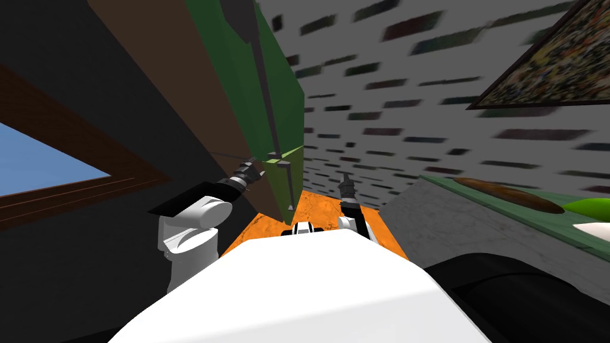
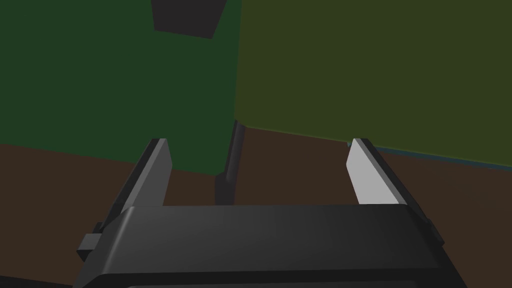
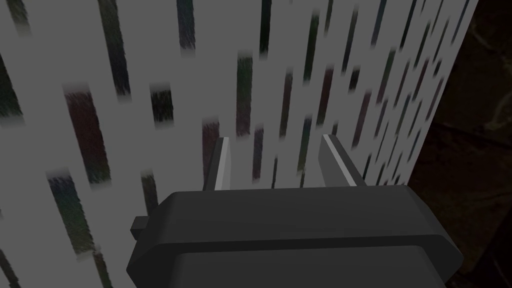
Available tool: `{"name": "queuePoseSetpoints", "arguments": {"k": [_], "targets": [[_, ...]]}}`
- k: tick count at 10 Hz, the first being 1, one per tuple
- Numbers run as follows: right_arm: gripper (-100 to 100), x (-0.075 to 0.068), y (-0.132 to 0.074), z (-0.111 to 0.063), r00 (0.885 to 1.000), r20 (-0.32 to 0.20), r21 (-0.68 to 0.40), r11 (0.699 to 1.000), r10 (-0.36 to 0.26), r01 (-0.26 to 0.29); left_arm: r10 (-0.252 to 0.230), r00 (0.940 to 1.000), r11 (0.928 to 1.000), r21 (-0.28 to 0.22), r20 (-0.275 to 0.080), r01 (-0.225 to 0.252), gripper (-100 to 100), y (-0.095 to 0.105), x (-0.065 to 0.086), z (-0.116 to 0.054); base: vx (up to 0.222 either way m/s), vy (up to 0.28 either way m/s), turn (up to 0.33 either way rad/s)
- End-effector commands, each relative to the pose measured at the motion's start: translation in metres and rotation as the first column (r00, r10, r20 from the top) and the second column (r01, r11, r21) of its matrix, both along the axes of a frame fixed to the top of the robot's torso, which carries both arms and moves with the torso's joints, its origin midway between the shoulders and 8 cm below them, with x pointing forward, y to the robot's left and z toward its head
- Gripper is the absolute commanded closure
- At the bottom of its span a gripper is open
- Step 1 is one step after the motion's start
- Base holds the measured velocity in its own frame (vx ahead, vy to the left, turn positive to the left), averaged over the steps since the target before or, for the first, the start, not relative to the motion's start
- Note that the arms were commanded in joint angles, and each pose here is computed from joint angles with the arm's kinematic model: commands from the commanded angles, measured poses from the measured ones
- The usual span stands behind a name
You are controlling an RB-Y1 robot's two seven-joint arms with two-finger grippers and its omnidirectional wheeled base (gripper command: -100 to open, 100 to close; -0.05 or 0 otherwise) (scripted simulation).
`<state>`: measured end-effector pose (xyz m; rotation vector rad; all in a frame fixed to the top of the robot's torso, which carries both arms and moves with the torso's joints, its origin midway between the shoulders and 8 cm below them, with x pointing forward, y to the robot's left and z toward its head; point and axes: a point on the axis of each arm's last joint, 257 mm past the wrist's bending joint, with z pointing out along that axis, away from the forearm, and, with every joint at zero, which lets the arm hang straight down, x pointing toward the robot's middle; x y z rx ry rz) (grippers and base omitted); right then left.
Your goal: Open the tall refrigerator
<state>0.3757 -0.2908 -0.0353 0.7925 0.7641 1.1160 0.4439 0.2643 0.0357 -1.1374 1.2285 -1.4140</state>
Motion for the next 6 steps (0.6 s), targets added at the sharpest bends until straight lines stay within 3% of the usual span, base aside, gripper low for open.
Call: {"name": "queuePoseSetpoints", "arguments": {"k": [1,4,6], "targets": [[0,0.0,0.0,0.0,1.0,0.0,0.0,1.0,0.0,0.0,-0.015,0.9983,0.9999,-0.003,0.056,0.015,-100,-0.006,-0.002,0.018,-0.005,-0.006,-0.02],[0,0.0,0.0,0.0,1.0,0.0,0.0,1.0,0.0,0.0,-0.015,0.9983,0.9999,-0.003,0.056,0.015,-100,-0.006,-0.002,0.018,-0.005,-0.001,0.003],[0,0.0,0.0,0.0,1.0,0.0,0.0,1.0,0.0,0.0,-0.036,0.9955,0.9993,0.016,0.088,0.035,-100,-0.016,-0.013,0.034,0.019,-0.035,0.053]]}}
